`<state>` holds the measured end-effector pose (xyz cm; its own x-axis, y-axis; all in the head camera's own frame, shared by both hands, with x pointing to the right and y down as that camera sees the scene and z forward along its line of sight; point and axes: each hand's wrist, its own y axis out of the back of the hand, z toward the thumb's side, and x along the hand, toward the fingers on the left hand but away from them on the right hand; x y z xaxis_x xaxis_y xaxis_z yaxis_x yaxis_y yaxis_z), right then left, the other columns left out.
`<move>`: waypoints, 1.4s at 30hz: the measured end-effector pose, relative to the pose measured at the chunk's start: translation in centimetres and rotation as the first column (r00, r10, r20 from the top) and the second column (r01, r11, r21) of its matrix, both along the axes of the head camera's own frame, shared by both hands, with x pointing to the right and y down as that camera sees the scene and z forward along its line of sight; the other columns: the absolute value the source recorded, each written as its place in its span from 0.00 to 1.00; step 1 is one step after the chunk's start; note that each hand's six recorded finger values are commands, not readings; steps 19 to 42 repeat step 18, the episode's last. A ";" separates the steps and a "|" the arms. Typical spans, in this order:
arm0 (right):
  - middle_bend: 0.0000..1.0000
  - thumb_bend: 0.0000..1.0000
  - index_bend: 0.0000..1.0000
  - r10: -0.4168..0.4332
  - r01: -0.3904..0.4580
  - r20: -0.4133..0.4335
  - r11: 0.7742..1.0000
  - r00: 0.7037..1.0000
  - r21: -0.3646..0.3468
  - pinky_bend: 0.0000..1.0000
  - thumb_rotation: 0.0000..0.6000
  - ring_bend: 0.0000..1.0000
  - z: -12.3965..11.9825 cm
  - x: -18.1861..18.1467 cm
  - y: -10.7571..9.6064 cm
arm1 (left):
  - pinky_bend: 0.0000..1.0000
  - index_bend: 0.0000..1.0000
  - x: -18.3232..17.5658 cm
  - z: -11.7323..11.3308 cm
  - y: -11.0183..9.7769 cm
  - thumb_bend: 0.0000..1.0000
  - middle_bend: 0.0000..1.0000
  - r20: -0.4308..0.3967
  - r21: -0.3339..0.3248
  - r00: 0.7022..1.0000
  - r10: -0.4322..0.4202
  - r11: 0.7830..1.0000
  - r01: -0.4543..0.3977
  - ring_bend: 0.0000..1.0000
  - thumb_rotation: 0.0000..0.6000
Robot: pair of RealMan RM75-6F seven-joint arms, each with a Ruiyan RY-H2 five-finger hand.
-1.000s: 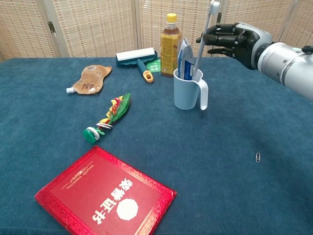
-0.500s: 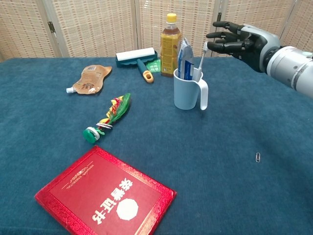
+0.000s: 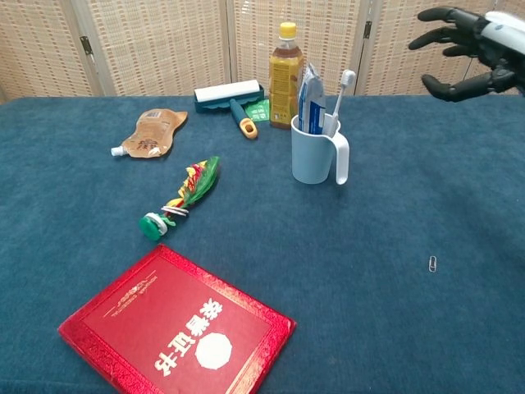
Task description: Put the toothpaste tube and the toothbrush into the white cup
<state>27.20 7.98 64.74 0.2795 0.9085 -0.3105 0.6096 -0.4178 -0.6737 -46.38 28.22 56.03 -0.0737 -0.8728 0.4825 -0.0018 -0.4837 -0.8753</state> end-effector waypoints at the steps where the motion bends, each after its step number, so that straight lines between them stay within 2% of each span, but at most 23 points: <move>1: 0.20 0.39 0.09 -0.005 0.005 -0.021 1.000 1.000 0.004 0.08 1.00 0.04 -0.4 0.6 0.6 | 0.15 0.17 0.1 0.0 -0.1 0.33 0.15 -0.001 0.006 1.000 0.000 1.000 0.000 0.10 1.00; 5: 0.20 0.39 0.10 -0.015 0.014 -0.133 1.000 0.991 -0.004 0.08 1.00 0.04 -2.4 4.3 4.0 | 0.15 0.18 0.5 0.2 -0.4 0.33 0.15 -0.002 0.022 1.000 0.004 1.000 -0.004 0.11 1.00; 12: 0.20 0.39 0.13 0.003 -0.015 -0.258 0.999 0.966 -0.044 0.08 1.00 0.04 -5.6 10.1 10.1 | 0.15 0.18 2.1 0.2 -0.9 0.33 0.15 -0.030 0.059 0.999 0.022 0.998 -0.020 0.10 1.00; 18: 0.20 0.39 0.13 0.054 -0.073 -0.266 0.995 0.962 -0.063 0.08 1.00 0.04 -7.2 12.8 13.7 | 0.15 0.18 3.0 0.1 -1.2 0.33 0.15 -0.057 0.099 0.998 0.025 0.995 -0.019 0.10 1.00; 42: 0.20 0.39 0.13 0.054 -0.073 -0.266 0.995 0.962 -0.063 0.08 1.00 0.04 -7.2 12.8 13.7 | 0.15 0.18 3.0 0.1 -1.2 0.33 0.15 -0.057 0.099 0.998 0.025 0.995 -0.019 0.10 1.00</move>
